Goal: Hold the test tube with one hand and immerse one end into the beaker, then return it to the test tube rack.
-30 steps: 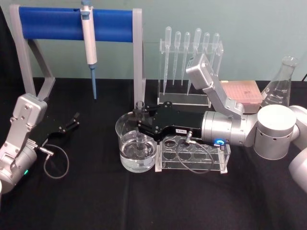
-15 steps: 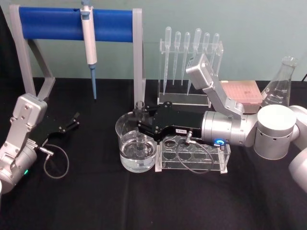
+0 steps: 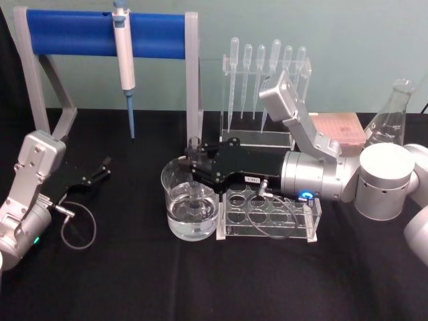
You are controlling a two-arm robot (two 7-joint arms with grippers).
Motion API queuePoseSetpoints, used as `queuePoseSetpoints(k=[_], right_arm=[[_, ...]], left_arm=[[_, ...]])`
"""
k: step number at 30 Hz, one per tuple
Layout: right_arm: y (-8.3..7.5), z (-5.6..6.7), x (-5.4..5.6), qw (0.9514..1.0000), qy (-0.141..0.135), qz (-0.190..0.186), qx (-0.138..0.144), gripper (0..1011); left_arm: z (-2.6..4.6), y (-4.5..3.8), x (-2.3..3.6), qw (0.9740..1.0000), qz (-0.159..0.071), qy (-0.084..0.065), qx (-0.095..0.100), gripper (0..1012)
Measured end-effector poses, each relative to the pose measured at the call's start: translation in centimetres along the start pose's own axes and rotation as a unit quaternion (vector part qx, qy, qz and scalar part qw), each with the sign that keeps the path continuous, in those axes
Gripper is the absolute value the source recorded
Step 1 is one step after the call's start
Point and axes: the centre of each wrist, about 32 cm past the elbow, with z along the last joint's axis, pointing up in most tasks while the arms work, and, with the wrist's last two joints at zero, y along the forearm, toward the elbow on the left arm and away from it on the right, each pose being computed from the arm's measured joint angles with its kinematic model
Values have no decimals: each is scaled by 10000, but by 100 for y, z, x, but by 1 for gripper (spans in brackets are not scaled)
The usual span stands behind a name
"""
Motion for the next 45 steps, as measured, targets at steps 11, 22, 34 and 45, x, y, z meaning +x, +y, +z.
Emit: queuePoseSetpoints(k=[11, 22, 34, 45], right_arm=[[-91, 310, -11, 9998, -159, -41, 88, 241], [-230, 699, -80, 9988, -357, -66, 316, 241], [-508, 977, -264, 9966, -616, -163, 520, 241], [-879, 885, -457, 9965, -479, -487, 487, 241]], left_arm=[[0, 0, 0, 10000, 0, 0, 0, 1000], [0, 0, -1, 10000, -1, 0, 0, 1000], [0, 0, 0, 10000, 0, 0, 0, 1000], [0, 0, 0, 10000, -1, 0, 0, 1000]])
